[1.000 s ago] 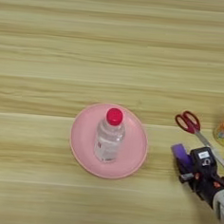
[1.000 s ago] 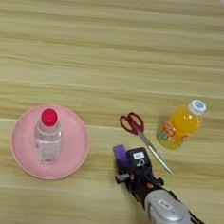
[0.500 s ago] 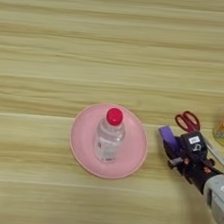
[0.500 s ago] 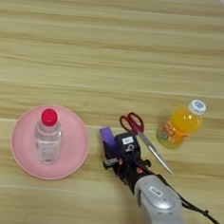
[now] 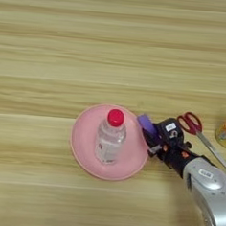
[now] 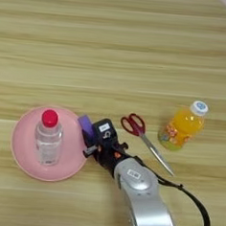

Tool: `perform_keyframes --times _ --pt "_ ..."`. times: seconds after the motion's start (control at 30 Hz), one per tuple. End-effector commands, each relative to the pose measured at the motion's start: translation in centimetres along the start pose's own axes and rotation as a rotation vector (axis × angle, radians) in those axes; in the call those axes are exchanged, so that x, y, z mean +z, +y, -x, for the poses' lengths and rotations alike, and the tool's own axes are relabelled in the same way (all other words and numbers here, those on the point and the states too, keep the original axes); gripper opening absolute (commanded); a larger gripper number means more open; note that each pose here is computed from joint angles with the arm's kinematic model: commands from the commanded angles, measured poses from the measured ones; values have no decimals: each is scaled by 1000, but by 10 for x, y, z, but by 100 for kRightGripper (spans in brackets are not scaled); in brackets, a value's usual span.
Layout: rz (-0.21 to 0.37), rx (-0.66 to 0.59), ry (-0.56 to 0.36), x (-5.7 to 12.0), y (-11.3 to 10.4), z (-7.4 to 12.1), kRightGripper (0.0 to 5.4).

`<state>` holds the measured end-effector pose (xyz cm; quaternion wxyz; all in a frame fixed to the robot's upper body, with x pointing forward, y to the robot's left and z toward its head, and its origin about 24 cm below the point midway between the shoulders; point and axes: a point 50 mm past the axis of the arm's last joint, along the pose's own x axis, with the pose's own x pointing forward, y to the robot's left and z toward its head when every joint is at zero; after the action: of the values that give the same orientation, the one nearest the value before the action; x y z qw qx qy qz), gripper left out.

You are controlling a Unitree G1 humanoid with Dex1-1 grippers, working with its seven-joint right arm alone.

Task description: Move the objects on the table

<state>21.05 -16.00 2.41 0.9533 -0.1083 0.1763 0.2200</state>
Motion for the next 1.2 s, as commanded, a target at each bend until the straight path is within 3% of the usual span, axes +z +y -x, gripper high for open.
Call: perform_keyframes --times 0.03,0.53,1.2 --pt "50 -5 -125 25 0 -6 143" --pt "42 31 -139 26 11 -18 143" --pt "48 46 -58 11 15 -28 143"
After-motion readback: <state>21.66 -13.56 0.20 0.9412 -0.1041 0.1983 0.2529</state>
